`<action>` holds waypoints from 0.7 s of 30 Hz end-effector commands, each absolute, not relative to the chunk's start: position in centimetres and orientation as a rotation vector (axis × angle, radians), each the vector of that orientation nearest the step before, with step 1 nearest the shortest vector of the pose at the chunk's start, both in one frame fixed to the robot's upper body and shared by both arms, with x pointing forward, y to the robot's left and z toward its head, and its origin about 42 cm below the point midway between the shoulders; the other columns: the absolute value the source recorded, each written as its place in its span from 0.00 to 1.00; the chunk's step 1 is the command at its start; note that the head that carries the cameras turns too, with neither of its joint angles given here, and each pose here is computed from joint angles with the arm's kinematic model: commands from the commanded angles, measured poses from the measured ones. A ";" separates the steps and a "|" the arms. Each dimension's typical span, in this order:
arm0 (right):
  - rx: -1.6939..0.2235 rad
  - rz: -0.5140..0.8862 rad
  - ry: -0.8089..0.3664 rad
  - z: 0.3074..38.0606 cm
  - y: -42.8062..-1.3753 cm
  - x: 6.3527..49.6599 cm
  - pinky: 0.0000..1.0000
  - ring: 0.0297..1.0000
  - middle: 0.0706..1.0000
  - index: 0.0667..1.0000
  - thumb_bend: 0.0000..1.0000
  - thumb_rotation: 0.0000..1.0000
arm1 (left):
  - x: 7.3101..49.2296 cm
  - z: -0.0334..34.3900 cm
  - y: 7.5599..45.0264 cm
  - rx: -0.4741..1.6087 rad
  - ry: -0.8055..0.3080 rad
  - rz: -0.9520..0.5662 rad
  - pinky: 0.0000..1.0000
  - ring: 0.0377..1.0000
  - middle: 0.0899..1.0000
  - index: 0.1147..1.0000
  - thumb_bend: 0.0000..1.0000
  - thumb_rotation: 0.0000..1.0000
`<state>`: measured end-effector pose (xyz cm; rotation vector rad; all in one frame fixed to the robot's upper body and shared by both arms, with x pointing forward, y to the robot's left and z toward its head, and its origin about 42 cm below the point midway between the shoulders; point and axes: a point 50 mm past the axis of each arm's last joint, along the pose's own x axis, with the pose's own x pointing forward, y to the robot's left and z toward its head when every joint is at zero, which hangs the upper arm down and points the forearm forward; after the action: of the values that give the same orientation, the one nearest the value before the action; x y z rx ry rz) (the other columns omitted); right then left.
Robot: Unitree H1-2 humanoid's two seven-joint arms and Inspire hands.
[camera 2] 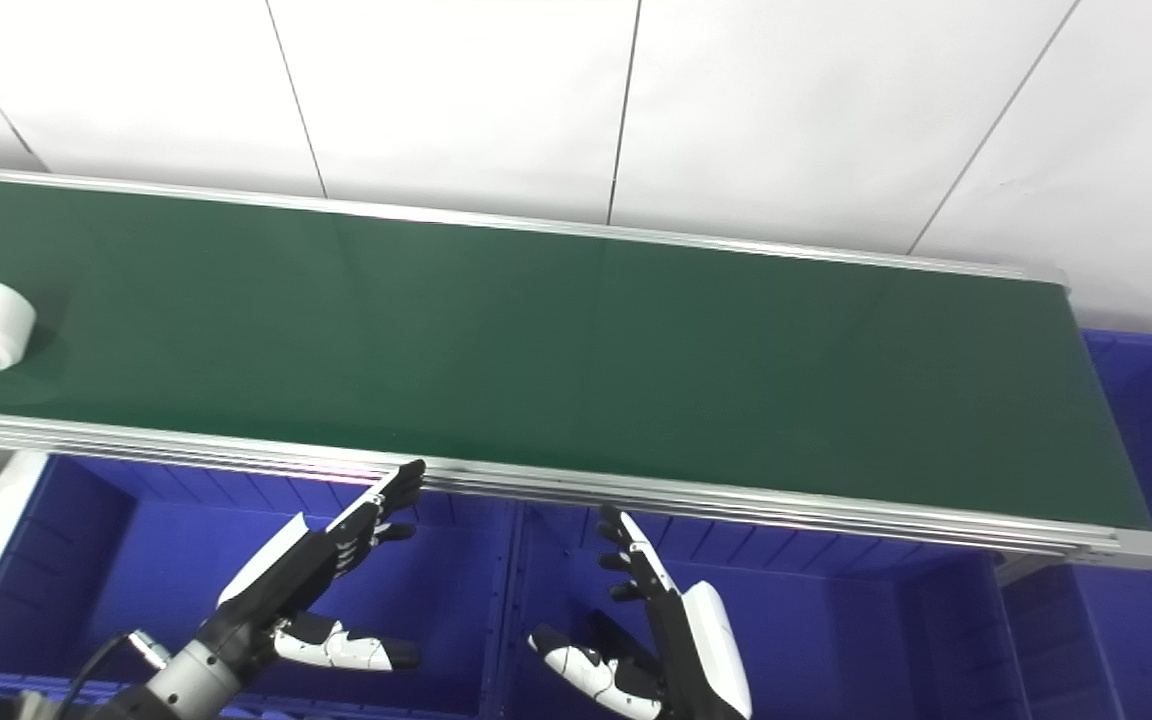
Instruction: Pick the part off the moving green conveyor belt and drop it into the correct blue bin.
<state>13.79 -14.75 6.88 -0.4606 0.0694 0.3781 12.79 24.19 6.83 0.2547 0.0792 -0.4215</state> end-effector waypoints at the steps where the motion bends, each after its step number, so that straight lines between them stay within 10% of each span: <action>1: -0.431 0.377 -0.011 7.5 -14.7 14.1 0.69 0.81 0.88 0.93 0.60 0.46 | 13.1 7.2 23.8 0.259 0.024 -0.414 0.87 0.98 1.00 1.00 0.73 0.31; 21: -0.437 0.397 -0.024 5.5 -15.7 14.6 0.66 0.83 0.90 0.97 0.48 0.45 | 14.0 5.1 22.6 0.277 -0.031 -0.402 0.81 0.92 0.97 0.94 0.79 0.20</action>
<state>14.17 -16.17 4.64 -0.4591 0.0558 0.4085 13.69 22.53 4.53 0.2690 0.0307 -0.4119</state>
